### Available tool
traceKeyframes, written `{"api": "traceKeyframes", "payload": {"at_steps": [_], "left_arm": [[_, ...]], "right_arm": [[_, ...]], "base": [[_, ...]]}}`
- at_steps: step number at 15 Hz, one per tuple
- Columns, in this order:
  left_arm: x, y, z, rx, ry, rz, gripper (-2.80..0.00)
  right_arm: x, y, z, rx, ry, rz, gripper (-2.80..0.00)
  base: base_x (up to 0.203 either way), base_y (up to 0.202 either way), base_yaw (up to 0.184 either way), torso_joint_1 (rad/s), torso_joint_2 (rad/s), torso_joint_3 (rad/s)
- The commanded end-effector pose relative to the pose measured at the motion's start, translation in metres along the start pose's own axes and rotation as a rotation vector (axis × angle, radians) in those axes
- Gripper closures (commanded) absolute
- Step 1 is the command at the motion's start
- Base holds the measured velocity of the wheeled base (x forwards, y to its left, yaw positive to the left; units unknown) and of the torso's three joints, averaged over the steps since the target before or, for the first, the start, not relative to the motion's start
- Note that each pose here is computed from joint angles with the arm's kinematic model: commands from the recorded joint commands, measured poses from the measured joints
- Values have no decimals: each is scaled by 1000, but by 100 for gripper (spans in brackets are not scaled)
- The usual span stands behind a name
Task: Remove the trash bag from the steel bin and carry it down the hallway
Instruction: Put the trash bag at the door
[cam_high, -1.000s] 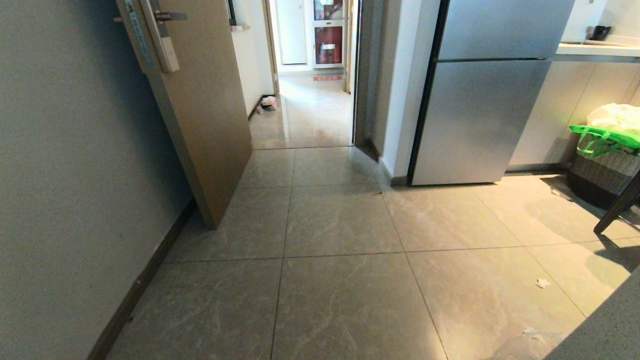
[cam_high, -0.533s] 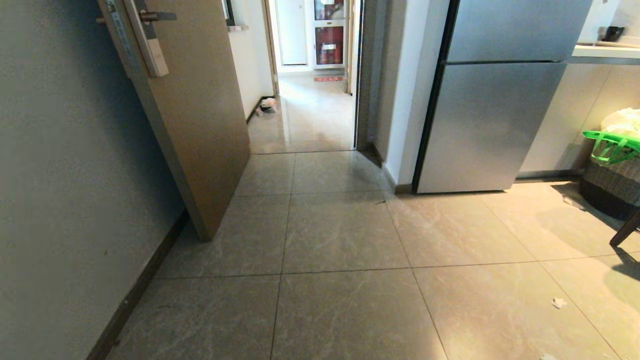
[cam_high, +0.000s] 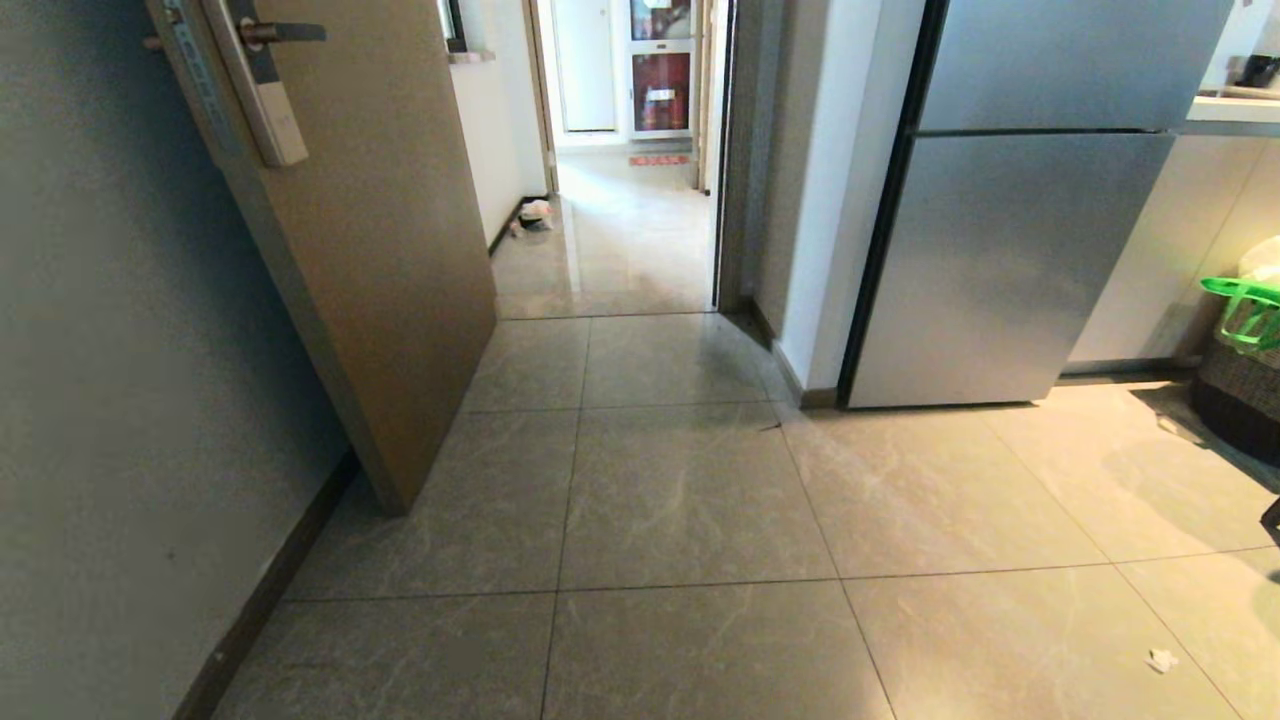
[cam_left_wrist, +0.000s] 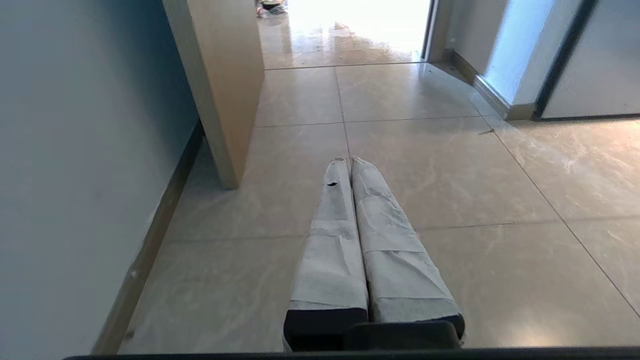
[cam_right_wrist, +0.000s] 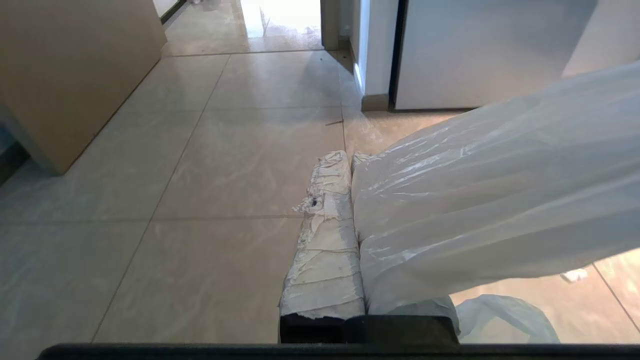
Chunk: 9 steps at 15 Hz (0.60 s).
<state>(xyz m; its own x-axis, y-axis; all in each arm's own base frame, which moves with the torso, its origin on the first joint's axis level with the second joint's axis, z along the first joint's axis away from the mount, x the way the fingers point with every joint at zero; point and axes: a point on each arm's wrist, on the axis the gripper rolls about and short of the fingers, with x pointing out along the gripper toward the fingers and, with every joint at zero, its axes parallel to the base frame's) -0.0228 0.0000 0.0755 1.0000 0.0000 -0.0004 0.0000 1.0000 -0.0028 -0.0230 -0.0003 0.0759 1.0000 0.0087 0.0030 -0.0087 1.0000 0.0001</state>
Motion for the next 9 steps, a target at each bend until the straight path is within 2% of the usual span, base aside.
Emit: {"api": "traceKeyframes", "payload": {"at_steps": [1, 9], "left_arm": [[0, 0, 0, -1, 1, 0, 0], [0, 0, 0, -1, 1, 0, 0]], "right_arm": [[-3, 0, -1, 0, -39, 0, 0], [-3, 0, -1, 0, -39, 0, 0]], "base": [[194, 0, 4, 6, -1, 2], [193, 0, 1, 2, 2, 1]]}}
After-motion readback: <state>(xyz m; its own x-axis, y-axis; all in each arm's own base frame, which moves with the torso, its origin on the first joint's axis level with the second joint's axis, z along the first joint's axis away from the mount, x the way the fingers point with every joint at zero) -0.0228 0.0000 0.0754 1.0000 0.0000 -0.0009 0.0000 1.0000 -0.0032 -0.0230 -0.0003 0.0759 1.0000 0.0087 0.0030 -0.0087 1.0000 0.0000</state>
